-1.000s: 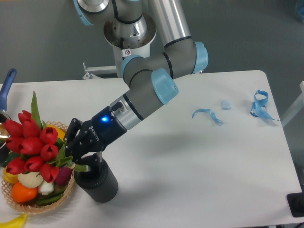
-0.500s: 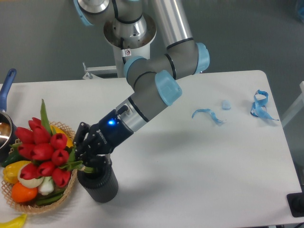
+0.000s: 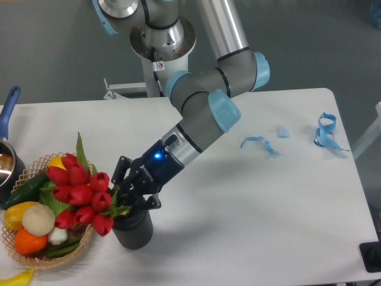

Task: Insert the flowers into the vase
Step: 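Open the gripper to release the tulips in the vase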

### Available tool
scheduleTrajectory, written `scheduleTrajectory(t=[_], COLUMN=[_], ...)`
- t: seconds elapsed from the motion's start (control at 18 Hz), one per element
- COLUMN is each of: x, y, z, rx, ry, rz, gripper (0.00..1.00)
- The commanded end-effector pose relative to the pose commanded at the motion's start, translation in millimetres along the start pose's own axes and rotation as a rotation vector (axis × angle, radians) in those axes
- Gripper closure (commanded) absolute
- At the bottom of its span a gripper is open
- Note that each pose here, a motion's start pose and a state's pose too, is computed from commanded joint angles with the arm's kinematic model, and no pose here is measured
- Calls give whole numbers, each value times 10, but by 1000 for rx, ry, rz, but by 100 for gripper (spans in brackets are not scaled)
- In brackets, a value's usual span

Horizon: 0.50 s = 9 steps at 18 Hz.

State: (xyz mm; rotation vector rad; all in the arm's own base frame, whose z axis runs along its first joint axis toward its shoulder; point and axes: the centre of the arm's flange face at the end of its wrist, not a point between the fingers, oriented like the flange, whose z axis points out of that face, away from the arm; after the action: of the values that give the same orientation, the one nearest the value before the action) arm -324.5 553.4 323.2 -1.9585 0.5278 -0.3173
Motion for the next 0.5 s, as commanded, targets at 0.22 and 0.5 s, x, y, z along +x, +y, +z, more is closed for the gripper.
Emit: scheduleTrajectory(t=[0.22,0.5], x=[3,47], y=[133,290], z=[-91,-144], rx=[-2,-7], ry=[-11,-15], rz=[-26,-2], gripper=[40,31])
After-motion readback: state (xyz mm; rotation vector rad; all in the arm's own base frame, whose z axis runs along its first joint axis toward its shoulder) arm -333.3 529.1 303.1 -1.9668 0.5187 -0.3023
